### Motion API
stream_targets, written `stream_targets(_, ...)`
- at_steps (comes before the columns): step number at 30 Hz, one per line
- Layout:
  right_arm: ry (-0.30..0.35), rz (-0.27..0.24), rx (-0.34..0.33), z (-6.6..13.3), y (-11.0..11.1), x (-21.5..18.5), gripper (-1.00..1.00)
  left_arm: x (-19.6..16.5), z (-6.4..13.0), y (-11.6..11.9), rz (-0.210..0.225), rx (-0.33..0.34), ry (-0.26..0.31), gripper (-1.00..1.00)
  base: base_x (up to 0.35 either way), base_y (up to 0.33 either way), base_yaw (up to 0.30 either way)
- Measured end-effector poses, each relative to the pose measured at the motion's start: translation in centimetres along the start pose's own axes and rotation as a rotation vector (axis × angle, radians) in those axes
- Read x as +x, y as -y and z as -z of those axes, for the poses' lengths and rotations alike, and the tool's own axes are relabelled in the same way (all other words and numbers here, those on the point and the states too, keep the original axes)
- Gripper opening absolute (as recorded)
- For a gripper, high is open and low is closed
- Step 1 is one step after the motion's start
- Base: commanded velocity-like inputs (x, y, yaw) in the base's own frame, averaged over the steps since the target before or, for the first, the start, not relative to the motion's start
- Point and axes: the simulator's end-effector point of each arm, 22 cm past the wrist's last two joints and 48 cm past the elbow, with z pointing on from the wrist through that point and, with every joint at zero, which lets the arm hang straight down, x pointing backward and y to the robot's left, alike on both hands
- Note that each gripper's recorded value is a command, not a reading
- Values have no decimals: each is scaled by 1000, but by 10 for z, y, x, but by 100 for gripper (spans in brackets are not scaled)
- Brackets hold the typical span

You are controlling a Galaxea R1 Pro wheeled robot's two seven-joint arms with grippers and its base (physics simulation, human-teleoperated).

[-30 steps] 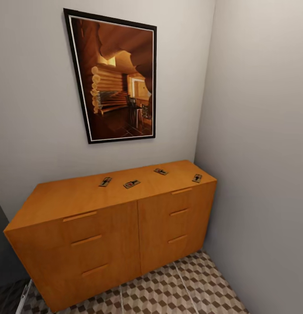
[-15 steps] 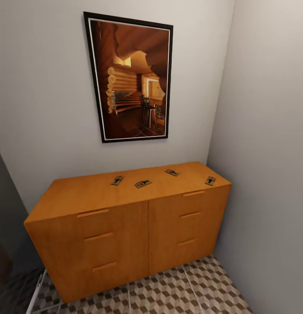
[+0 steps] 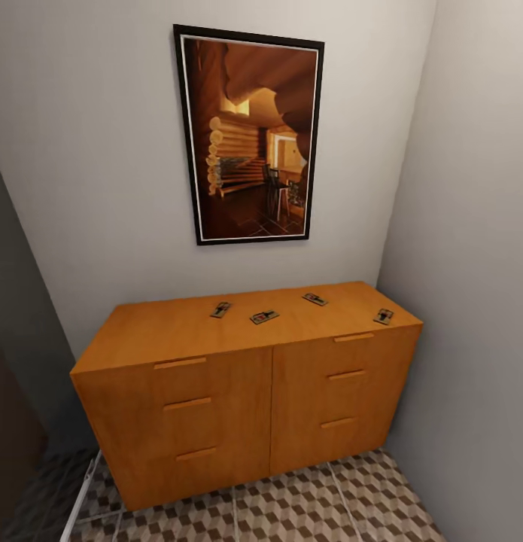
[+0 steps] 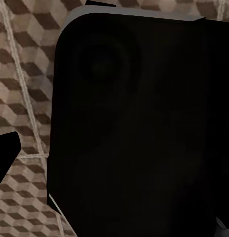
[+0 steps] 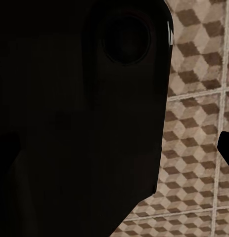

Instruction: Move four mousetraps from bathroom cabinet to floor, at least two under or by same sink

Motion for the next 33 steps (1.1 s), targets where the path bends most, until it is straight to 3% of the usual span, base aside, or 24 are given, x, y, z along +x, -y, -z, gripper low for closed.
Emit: stream_targets(33,0,0,0,0,0,0,100,1,0,6,0,7,-2,100,0,0,3)
